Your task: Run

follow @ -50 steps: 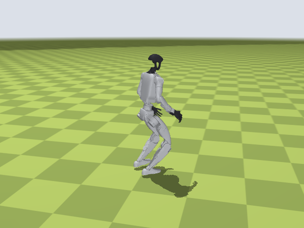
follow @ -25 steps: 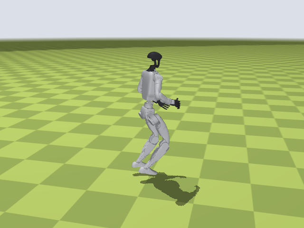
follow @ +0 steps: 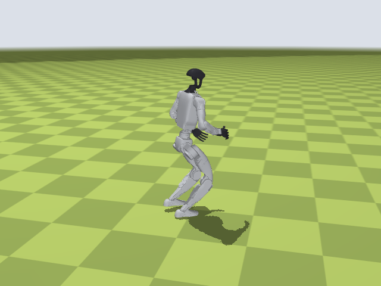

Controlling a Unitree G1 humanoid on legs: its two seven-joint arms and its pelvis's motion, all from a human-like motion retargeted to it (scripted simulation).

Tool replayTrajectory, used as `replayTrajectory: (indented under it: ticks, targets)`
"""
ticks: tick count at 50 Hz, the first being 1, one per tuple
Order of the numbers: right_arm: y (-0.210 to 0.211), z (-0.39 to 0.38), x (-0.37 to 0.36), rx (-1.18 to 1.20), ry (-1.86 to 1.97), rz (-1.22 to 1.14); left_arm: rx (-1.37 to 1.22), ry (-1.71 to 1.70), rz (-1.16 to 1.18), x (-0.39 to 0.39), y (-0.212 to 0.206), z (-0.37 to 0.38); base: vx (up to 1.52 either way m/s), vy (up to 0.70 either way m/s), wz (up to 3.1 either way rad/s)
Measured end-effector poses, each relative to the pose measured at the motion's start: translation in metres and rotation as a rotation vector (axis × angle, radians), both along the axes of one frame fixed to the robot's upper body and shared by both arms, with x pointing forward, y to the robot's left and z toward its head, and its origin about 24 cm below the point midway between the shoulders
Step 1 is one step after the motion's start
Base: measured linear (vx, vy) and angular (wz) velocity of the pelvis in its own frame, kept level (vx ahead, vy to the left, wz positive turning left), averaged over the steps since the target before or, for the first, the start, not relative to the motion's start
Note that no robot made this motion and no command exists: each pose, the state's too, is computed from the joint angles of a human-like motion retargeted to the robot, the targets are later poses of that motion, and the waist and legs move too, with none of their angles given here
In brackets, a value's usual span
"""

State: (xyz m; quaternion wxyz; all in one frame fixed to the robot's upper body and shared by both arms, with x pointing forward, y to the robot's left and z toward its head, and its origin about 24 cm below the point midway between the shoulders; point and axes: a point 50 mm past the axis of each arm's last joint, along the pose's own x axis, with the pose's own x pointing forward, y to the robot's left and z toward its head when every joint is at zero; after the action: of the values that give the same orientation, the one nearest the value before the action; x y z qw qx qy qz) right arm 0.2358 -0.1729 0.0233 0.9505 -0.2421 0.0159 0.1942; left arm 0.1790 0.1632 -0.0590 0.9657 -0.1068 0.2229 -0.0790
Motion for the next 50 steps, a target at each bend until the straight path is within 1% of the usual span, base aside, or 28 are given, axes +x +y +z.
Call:
replayTrajectory:
  ticks: [7,12,15,19,24,30,34,42,46,50]
  targets:
    - [-0.002,0.003,-0.018,0.141,0.043,-0.006,-0.121,-0.098,0.013,-0.004,-0.004,0.022,0.0,0.0,0.0]
    - [-0.007,-0.003,-0.036,0.209,0.095,-0.026,-0.161,-0.095,-0.004,-0.008,-0.006,0.022,-0.04,0.02,0.06]
    - [-0.008,-0.009,-0.042,0.23,0.119,-0.051,-0.141,-0.07,-0.026,-0.008,-0.007,0.018,-0.11,0.02,0.04]
    - [-0.002,-0.019,-0.038,0.205,0.129,-0.079,-0.038,-0.104,-0.038,0.013,-0.007,0.019,-0.13,0.01,0.09]
    - [0.011,-0.009,-0.022,0.226,0.061,-0.059,0.004,-0.272,-0.017,0.044,-0.014,0.051,-0.07,0.02,-0.01]
    - [0.014,0.021,-0.022,0.277,-0.077,-0.051,0.033,-0.475,0.012,0.042,-0.013,0.09,0.0,0.01,-0.1]
    - [0.011,0.029,-0.026,0.268,-0.12,-0.047,0.071,-0.493,0.037,0.032,-0.007,0.09,-0.03,0.01,-0.07]
    - [0.003,0.025,-0.03,0.249,-0.127,-0.094,0.068,-0.328,0.064,0.015,0.002,0.059,-0.14,-0.01,-0.18]
    - [0.002,0.017,-0.023,0.165,-0.134,-0.104,0.096,-0.31,0.094,0.022,0.006,0.053,-0.2,-0.04,-0.16]
    - [0.007,0.014,-0.01,0.079,-0.186,-0.107,0.124,-0.404,0.149,0.044,0.0,0.068,-0.21,-0.03,0.26]
